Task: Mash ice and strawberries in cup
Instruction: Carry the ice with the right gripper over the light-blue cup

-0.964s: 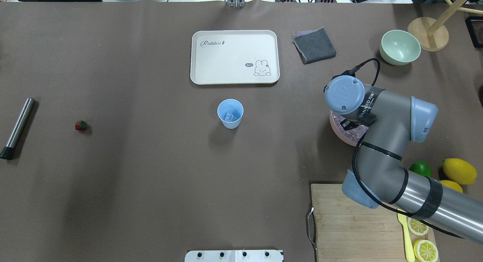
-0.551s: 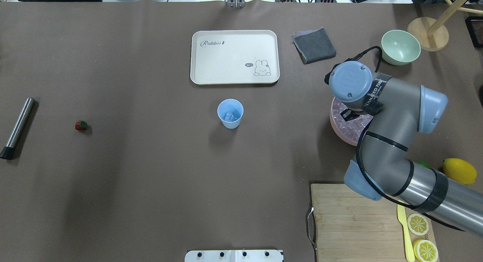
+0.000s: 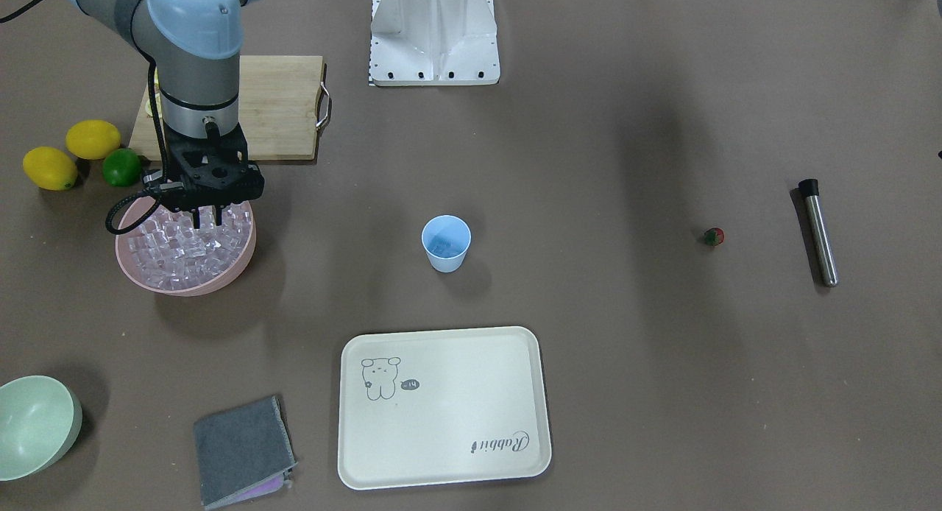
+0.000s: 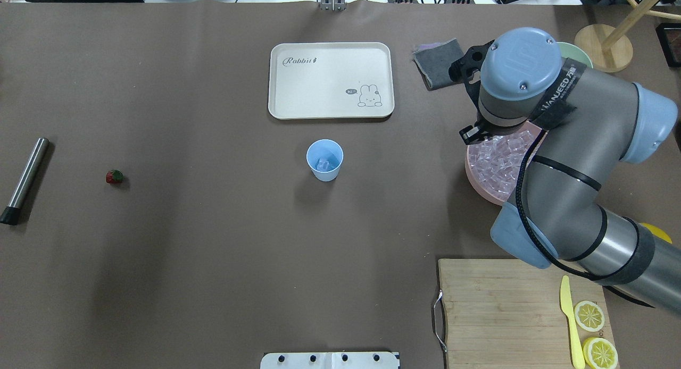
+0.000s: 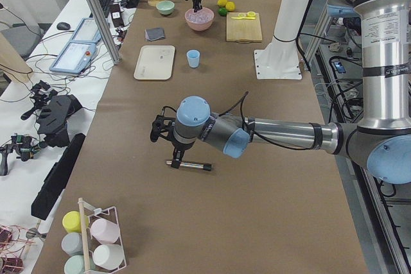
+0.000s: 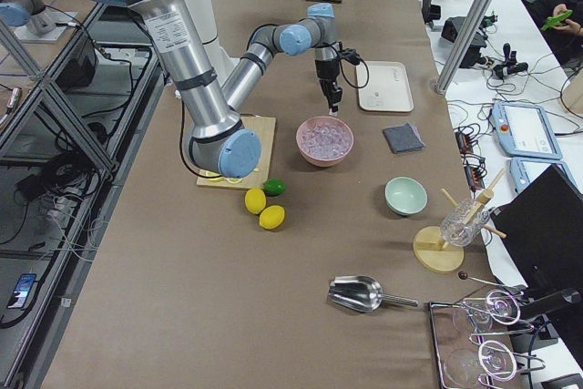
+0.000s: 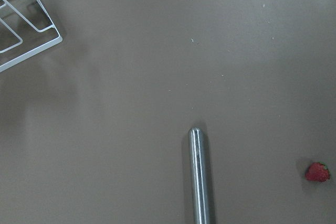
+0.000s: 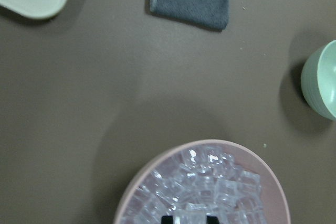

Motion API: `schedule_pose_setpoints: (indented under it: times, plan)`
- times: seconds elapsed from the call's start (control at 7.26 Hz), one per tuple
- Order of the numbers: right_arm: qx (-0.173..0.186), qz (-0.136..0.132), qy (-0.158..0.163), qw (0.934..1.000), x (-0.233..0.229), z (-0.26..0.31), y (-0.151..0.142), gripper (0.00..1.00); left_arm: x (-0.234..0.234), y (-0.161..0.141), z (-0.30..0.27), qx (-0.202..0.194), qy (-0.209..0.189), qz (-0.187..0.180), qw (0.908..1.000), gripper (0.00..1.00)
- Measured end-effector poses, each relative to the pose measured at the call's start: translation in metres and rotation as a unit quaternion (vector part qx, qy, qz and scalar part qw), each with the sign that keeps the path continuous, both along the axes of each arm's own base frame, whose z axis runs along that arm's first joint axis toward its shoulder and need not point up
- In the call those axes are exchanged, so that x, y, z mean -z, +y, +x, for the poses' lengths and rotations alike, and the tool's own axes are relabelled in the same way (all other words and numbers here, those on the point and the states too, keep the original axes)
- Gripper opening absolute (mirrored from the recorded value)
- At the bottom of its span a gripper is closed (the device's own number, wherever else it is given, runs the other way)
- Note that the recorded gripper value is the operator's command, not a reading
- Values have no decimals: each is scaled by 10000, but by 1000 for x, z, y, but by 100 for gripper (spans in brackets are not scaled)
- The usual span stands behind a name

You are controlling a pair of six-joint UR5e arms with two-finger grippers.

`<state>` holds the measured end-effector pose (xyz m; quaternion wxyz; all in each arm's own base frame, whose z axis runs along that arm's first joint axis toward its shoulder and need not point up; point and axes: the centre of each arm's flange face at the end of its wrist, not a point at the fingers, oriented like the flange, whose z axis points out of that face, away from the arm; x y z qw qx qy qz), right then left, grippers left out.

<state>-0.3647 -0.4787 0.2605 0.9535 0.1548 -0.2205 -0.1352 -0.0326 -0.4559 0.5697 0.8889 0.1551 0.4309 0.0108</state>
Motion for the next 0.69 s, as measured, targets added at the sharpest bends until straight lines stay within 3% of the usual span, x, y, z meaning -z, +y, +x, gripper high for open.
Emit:
schedule_pose_setpoints:
  times: [0.28, 0.69]
  plan:
    - [-350, 25, -880, 9955, 28, -27, 4, 29, 2, 0, 0, 2, 1, 25, 10000, 97]
    - [-697, -210, -1920, 9787, 90, -89, 34, 28, 4, 0, 0, 1, 3, 69, 10000, 97]
